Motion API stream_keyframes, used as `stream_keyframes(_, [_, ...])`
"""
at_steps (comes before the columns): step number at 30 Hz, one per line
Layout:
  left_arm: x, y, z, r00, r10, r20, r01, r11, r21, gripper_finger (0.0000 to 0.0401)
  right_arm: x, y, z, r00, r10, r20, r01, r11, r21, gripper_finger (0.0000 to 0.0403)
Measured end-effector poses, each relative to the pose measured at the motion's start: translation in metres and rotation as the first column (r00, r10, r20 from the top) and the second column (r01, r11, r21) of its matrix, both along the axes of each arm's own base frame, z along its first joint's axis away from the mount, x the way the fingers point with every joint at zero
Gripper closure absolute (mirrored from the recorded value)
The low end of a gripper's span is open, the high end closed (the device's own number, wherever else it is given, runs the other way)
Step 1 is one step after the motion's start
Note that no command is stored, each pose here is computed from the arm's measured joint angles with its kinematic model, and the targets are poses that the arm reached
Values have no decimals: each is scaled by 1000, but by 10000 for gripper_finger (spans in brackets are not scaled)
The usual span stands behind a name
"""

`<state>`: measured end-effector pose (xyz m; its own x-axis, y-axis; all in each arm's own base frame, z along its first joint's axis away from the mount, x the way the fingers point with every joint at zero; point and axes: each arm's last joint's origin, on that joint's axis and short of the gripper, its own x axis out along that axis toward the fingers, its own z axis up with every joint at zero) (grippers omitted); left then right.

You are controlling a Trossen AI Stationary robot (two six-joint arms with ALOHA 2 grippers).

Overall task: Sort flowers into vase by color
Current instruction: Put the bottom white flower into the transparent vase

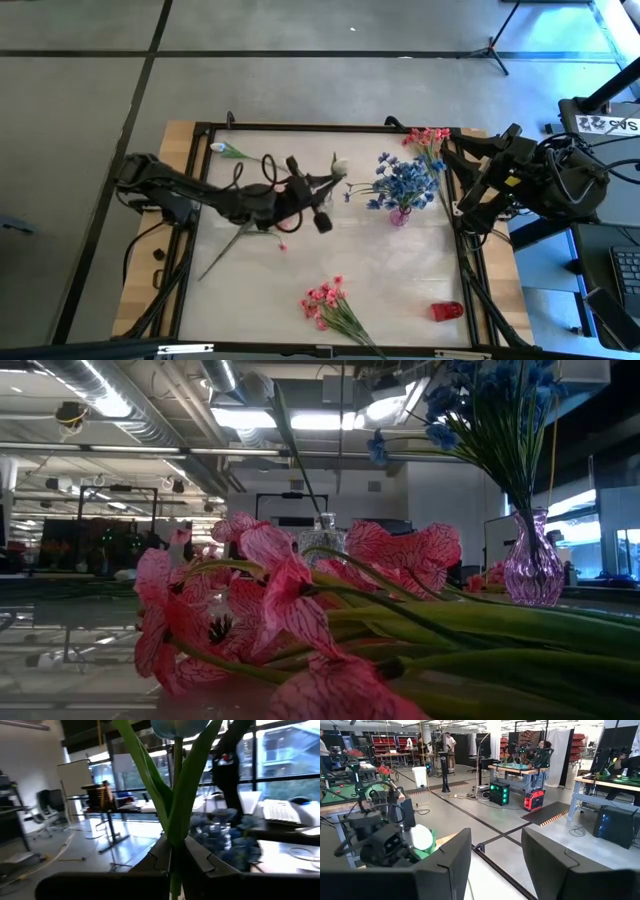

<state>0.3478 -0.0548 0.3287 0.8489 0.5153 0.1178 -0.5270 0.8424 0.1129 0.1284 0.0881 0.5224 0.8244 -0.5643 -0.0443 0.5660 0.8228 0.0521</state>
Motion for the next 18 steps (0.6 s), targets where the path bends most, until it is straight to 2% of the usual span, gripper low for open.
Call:
stream_keyframes(8, [4,22,-4,996,88,-32,-88,996,2,386,0,0,0,1000,0,0,0,1000,0,230])
stream_keyframes(12, [4,19,-11,994,70,-83,-72,997,-25,386,0,0,0,1000,0,0,0,1000,0,230])
stream_keyframes(18, [3,12,-11,996,57,-62,-61,996,-62,386,0,0,0,1000,0,-4,0,1000,-4,230])
